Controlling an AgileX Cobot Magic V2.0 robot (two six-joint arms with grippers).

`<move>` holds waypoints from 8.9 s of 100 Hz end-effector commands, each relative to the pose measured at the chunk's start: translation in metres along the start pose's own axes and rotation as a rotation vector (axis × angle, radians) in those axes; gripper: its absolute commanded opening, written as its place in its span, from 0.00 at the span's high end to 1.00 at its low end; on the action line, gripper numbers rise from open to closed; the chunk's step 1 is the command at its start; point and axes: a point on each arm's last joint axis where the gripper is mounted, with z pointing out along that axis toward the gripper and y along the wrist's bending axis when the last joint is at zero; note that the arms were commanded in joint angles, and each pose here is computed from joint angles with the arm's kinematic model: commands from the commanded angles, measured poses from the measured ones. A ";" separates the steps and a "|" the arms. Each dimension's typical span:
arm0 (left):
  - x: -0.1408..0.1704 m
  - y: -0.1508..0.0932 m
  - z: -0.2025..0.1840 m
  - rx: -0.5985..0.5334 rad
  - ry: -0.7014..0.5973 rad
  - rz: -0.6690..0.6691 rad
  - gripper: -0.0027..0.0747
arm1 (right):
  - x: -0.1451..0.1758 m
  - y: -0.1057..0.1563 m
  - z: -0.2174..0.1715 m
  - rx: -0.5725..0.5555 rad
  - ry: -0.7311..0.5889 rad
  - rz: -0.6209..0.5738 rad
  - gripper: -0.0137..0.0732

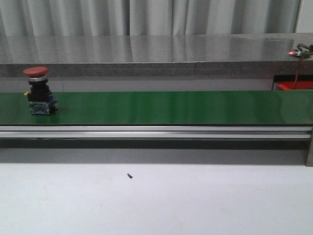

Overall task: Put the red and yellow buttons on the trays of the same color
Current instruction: 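Grasp another red push-button with the left gripper, then set the second red button on the belt and raise the left gripper, then lower the right gripper over the first red button at the belt end and grasp it, then place the red button on the red tray, open the right gripper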

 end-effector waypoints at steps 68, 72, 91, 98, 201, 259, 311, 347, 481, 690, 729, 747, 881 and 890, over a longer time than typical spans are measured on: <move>0.011 -0.088 -0.052 0.092 -0.031 0.197 0.79 | -0.015 0.000 -0.005 0.004 -0.103 -0.017 0.92; 0.011 -0.089 -0.049 0.096 -0.021 0.195 0.79 | -0.015 0.000 -0.005 0.004 -0.103 -0.017 0.92; 0.010 -0.091 -0.048 0.106 -0.029 0.206 0.78 | -0.015 0.000 -0.005 0.004 -0.103 -0.017 0.92; 0.010 -0.091 -0.048 0.106 -0.029 0.208 0.74 | -0.015 0.000 -0.005 0.004 -0.103 -0.017 0.92; 0.053 -0.095 -0.153 0.243 -0.307 0.208 0.99 | -0.015 0.000 -0.005 0.004 -0.103 -0.017 0.92; 0.169 -0.075 -0.174 0.237 -0.477 0.178 0.99 | -0.015 0.000 -0.005 0.004 -0.103 -0.017 0.92; 0.251 -0.074 -0.155 0.298 -0.540 0.229 0.99 | -0.015 0.000 -0.005 0.004 -0.103 -0.017 0.92; 0.253 -0.073 -0.157 0.302 -0.540 0.230 0.99 | -0.015 0.000 -0.005 0.003 -0.100 -0.016 0.92; 0.253 -0.073 -0.157 0.302 -0.544 0.229 0.99 | -0.094 0.064 0.092 -0.298 0.308 -0.162 0.12; 0.253 -0.073 -0.156 0.301 -0.543 0.229 0.99 | -0.165 -0.062 0.214 0.136 0.541 0.068 0.59; 0.253 -0.073 -0.156 0.301 -0.543 0.229 0.99 | -0.131 -0.094 0.289 0.139 0.578 0.076 0.59; 0.253 -0.073 -0.156 0.301 -0.543 0.229 0.99 | -0.116 -0.100 0.316 0.136 0.607 0.080 0.59; 0.253 -0.073 -0.156 0.301 -0.543 0.229 0.99 | -0.147 -0.065 0.278 -0.023 0.670 0.073 0.25; 0.253 -0.073 -0.156 0.301 -0.543 0.229 0.99 | -0.149 -0.055 0.270 -0.057 0.684 0.064 0.25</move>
